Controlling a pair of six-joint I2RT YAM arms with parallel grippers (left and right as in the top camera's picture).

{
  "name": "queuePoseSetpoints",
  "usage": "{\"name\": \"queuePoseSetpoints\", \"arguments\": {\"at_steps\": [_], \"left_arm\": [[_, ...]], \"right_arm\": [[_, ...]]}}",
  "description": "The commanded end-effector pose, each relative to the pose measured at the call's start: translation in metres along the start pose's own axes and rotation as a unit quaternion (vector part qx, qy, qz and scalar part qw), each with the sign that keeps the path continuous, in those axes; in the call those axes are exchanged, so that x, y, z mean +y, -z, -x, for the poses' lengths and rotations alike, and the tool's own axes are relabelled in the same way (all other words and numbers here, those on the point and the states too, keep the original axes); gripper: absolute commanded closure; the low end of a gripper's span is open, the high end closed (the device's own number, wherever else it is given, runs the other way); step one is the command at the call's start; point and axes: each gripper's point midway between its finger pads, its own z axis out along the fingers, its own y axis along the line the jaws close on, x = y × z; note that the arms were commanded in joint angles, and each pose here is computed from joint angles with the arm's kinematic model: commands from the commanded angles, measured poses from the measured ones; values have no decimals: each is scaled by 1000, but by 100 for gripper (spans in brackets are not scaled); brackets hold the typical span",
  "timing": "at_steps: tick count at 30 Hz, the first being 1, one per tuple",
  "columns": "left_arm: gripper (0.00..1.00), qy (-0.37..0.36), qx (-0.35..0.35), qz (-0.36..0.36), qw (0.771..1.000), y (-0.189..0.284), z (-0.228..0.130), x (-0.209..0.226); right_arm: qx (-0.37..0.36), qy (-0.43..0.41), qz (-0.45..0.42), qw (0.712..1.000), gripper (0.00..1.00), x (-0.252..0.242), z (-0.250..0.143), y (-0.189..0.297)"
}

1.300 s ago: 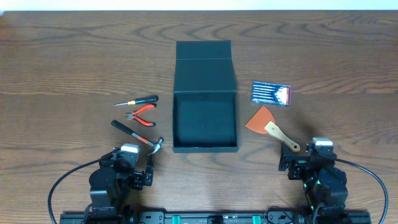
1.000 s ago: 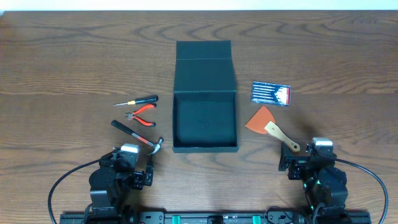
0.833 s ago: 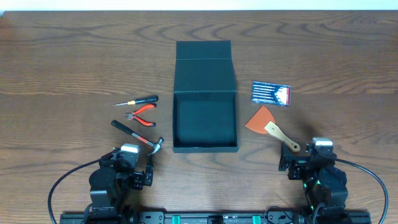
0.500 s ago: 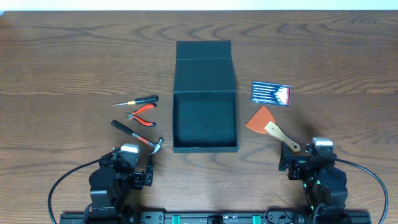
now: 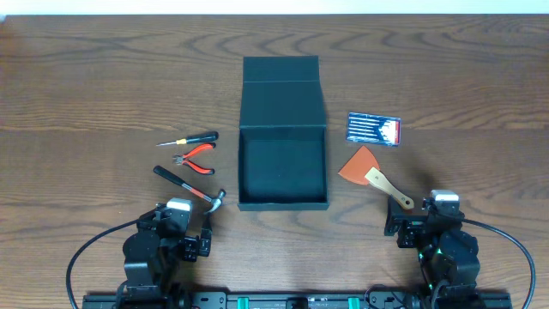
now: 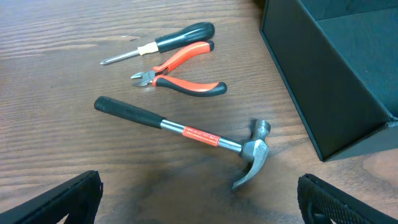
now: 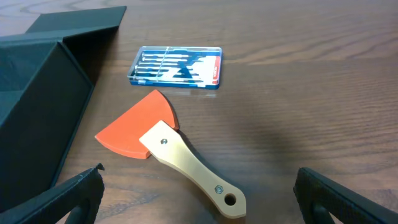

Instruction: Pack container

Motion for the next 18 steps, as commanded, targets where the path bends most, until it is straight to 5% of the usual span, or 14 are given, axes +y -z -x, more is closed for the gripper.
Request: {"name": "queuePoseSetpoints", "arguments": {"at_steps": [1,10,18], "left_arm": [[1,-5,0,7,1000,-1,-2,3],[1,-5,0,7,1000,-1,-2,3],[1,-5,0,7,1000,-1,-2,3]], "right_arm": [[-3,-9,-10,1000,1,-4,-1,-1],[-15,-9,16,1000,1,5,10,3],[-3,24,33,999,1,20,82,39]]}}
